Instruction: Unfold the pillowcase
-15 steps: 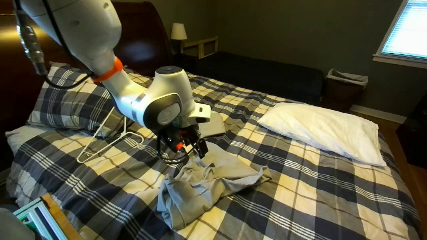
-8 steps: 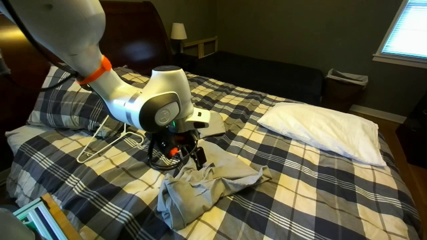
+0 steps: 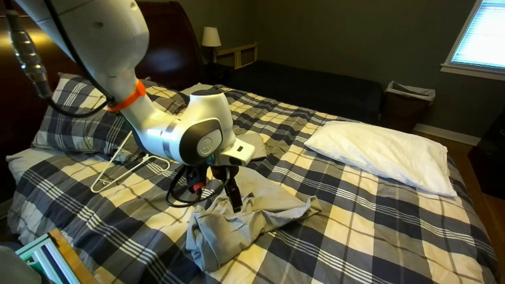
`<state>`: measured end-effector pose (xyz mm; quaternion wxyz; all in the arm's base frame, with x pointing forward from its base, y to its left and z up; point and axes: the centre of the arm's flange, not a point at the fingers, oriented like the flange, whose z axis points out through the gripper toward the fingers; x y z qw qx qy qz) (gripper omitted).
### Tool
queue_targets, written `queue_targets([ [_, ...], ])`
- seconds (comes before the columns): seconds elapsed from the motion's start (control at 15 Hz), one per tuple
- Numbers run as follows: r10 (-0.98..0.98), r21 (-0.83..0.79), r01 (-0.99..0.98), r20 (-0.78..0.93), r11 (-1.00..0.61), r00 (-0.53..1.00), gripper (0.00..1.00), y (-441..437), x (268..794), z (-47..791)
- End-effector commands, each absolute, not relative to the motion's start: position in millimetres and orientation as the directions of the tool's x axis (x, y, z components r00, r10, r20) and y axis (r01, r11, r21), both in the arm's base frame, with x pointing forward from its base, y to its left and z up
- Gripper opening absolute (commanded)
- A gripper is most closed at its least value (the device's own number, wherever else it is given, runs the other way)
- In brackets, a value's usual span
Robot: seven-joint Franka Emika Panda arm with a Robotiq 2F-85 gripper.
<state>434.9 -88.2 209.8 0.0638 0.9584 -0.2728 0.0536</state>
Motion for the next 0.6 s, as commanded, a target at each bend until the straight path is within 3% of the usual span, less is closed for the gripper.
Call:
queue_targets([
  [0.0, -0.528, 0.081, -0.536, 0.098, -0.84, 0.843, 1.0, -82, 450, 162],
  [0.53, -0.49, 0.041, -0.497, 0.121, -0.867, 0.863, 0.96, -68, 503, 134],
])
